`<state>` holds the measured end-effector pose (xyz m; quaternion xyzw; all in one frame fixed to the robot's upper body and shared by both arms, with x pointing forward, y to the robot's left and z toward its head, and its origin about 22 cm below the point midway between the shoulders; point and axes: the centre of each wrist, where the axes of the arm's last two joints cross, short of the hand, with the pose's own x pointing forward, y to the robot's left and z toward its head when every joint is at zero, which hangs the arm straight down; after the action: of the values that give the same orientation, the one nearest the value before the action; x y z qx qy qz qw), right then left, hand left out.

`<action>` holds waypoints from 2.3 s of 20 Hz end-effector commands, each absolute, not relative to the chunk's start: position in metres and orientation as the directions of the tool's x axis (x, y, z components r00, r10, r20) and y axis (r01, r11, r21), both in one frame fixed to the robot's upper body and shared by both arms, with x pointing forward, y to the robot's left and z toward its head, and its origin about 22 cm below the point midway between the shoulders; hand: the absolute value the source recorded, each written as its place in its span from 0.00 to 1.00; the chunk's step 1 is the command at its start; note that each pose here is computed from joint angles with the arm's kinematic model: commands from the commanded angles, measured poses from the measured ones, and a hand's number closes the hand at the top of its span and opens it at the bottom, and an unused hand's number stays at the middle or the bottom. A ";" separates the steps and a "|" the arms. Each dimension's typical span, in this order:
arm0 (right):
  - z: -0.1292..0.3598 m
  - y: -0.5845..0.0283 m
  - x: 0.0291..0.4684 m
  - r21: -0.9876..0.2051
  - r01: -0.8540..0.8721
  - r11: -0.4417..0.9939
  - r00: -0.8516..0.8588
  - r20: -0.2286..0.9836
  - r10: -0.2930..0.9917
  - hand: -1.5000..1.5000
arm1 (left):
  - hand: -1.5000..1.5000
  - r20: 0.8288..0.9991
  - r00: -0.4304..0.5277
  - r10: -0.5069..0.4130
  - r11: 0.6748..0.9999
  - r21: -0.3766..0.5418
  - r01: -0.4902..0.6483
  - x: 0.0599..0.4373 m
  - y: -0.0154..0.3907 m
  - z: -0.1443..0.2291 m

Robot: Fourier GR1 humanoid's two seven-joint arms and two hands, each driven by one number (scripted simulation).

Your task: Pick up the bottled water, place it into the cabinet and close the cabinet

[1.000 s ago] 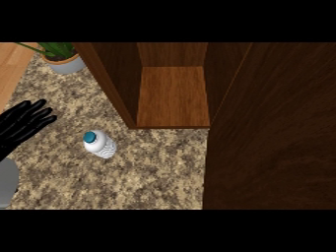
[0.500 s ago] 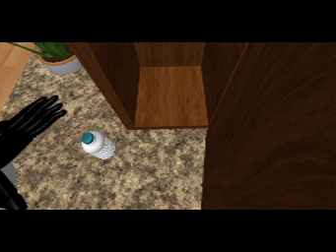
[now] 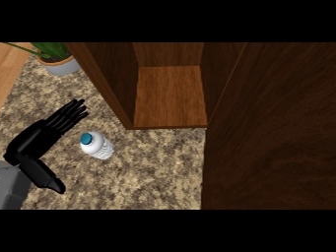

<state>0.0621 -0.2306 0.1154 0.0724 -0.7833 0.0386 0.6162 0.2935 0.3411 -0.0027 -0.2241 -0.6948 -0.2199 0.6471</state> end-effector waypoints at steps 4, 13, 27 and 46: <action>0.147 -0.230 0.047 0.029 -0.165 0.986 -0.273 0.959 -0.074 0.00 | 0.00 0.997 -0.046 0.055 0.820 -0.019 0.572 0.299 0.340 -0.051; 0.140 -0.234 0.037 0.036 -0.193 0.980 -0.261 0.961 -0.087 0.00 | 0.00 0.998 -0.003 0.056 0.840 -0.045 0.540 0.306 0.315 -0.089; 0.125 -0.236 0.034 0.035 -0.191 0.981 -0.253 0.964 -0.083 0.00 | 1.00 0.974 0.103 0.202 0.780 -0.223 0.584 0.284 0.290 -0.129; 0.118 -0.236 0.029 0.037 -0.150 0.988 -0.251 0.965 -0.074 0.00 | 1.00 0.945 -0.048 0.323 0.943 -0.318 0.101 0.239 0.272 -0.167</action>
<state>0.0340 -0.2356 0.1040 0.0717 -0.7841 0.0458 0.6147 0.2780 0.2764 -0.1392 -0.2009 -0.6972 -0.0281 0.6876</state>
